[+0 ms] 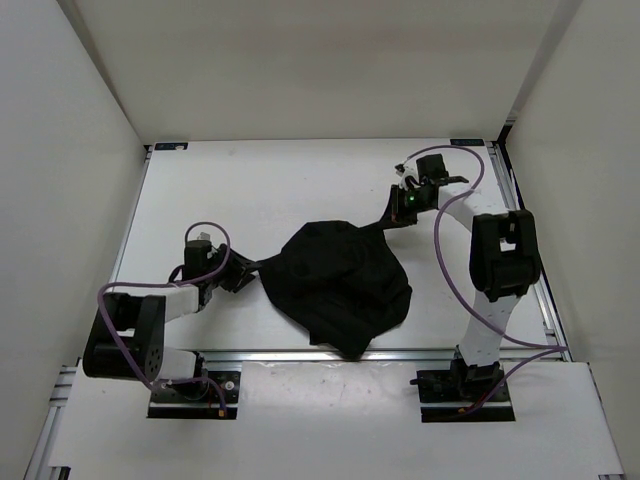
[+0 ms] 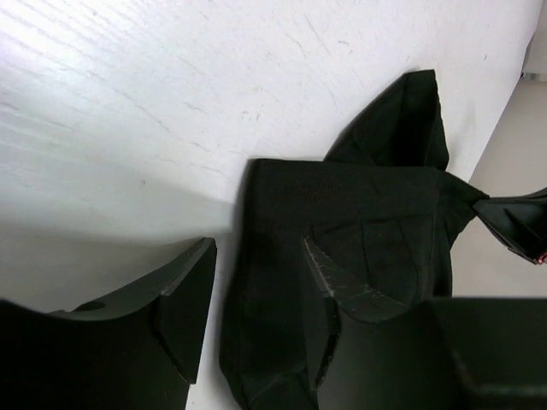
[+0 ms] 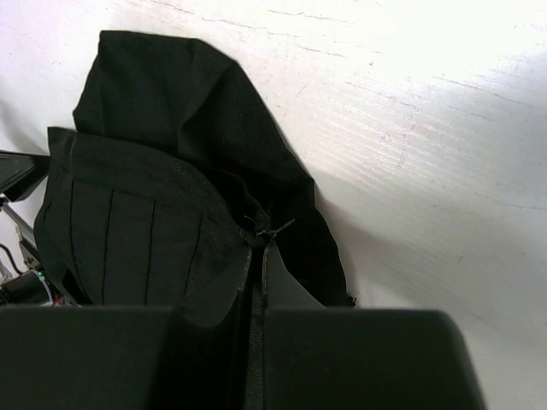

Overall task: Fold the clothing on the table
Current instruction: Flatten the skirt out, then fold the skirt

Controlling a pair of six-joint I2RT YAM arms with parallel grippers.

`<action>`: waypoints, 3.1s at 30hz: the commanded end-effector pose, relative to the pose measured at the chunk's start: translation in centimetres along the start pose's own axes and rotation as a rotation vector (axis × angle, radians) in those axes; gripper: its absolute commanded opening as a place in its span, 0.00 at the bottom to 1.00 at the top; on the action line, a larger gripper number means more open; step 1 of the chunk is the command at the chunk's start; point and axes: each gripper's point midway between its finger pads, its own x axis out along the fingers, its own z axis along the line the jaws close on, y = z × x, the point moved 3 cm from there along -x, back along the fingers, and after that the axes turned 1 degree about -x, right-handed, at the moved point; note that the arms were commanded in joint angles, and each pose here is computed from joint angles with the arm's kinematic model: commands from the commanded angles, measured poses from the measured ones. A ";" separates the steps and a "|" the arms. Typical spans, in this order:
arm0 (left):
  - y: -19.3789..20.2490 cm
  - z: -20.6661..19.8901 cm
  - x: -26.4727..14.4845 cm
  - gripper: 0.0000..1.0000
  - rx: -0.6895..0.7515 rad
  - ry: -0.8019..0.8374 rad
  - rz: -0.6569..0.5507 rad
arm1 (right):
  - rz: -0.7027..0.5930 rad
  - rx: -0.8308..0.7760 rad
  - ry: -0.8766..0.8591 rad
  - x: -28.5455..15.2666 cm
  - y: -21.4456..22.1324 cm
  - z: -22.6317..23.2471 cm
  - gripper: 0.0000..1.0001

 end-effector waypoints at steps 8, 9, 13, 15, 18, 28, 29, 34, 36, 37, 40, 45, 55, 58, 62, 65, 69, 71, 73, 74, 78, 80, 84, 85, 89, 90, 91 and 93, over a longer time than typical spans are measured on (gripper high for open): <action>0.5 -1.2 2.0 0.40 0.005 0.000 -0.036 | -0.040 -0.015 -0.011 -2.0 0.5 1.1 0.00; 0.6 -1.3 2.2 0.41 0.010 0.007 -0.042 | -0.044 -0.014 -0.007 -2.2 0.6 1.0 0.00; 1.3 -1.5 3.1 0.29 0.018 0.014 -0.039 | -0.042 -0.019 -0.005 -2.5 0.9 1.1 0.00; 0.8 -1.5 3.4 0.00 0.025 0.003 -0.062 | -0.040 -0.016 -0.012 -2.7 1.2 1.2 0.00; -0.9 -4.2 2.9 0.00 0.037 0.067 -0.069 | -0.070 -0.019 -0.020 -3.6 0.8 1.5 0.00; -9.1 -25.5 -2.9 0.00 0.372 0.414 -0.074 | -0.355 -0.145 -0.007 -14.0 -7.0 6.5 0.00; -9.8 -26.9 -2.8 0.00 0.390 0.424 -0.065 | -0.395 -0.166 -0.003 -15.2 -8.2 7.1 0.00; -10.6 -27.9 -2.0 0.00 0.387 0.463 0.018 | -0.470 -0.189 -0.006 -17.3 -10.5 7.6 0.00; -9.1 -26.2 -1.9 0.00 0.379 0.447 0.055 | -0.424 -0.191 -0.032 -16.0 -9.0 7.5 0.00; -8.0 -24.0 -1.4 0.00 0.366 0.426 0.084 | -0.427 -0.210 -0.047 -16.3 -8.6 8.2 0.00; -5.0 -21.6 -3.7 0.00 0.382 0.446 0.136 | -0.388 -0.264 -0.097 -15.5 -5.2 9.9 0.00; -2.6 -23.8 -12.2 0.00 0.487 0.598 0.111 | -0.448 -0.449 -0.075 -18.9 0.2 14.6 0.00; -1.7 -31.8 -21.9 0.00 0.677 0.766 0.005 | -0.786 -0.586 -0.025 -26.9 2.8 19.4 0.00; -3.4 -30.8 -18.3 0.00 0.617 0.677 0.009 | -0.785 -0.464 -0.050 -26.5 0.0 16.3 0.00; -5.2 -27.5 -10.9 0.00 0.505 0.542 0.068 | -0.731 -0.293 -0.068 -22.9 -3.3 9.9 0.00; -6.7 -24.7 -4.9 0.00 0.430 0.413 0.100 | -0.633 -0.209 -0.042 -18.3 -6.3 6.3 0.00; -9.4 -26.9 -0.4 0.00 0.419 0.433 0.101 | -0.589 -0.203 -0.074 -16.4 -10.7 5.8 0.00; -10.8 -28.8 1.7 0.00 0.397 0.460 0.121 | -0.619 -0.227 -0.048 -16.6 -13.1 5.6 0.00; -13.0 -34.6 -0.2 0.00 0.452 0.554 0.051 | -0.688 -0.292 -0.020 -18.7 -15.3 6.9 0.00; -13.7 -35.3 0.2 0.00 0.450 0.561 0.044 | -0.728 -0.320 -0.014 -20.2 -16.5 7.8 0.00; -15.7 -40.1 -5.5 0.00 0.455 0.753 -0.030 | -0.889 -0.464 -0.025 -26.8 -18.3 12.2 0.00; -16.3 -39.6 -7.4 0.00 0.455 0.774 -0.040 | -0.944 -0.532 -0.026 -29.3 -17.2 14.5 0.00; -14.9 -36.8 -8.9 0.00 0.470 0.748 -0.015 | -0.915 -0.557 -0.047 -28.2 -13.6 15.0 0.00; -14.1 -35.3 -8.6 0.00 0.461 0.731 0.008 | -0.857 -0.511 -0.044 -25.6 -12.2 13.0 0.00; -9.5 -28.2 -6.8 0.00 0.413 0.632 0.108 | -0.706 -0.359 -0.078 -20.0 -4.5 9.0 0.00; -7.4 -25.0 -5.0 0.00 0.379 0.577 0.168 | -0.693 -0.354 -0.092 -19.8 -3.0 9.1 0.00; -6.2 -24.1 -5.8 0.00 0.387 0.577 0.179 | -0.638 -0.312 -0.100 -18.4 -0.3 8.0 0.00; -1.1 -18.3 -4.8 0.00 0.355 0.491 0.282 | -0.503 -0.219 -0.117 -15.2 5.1 6.2 0.00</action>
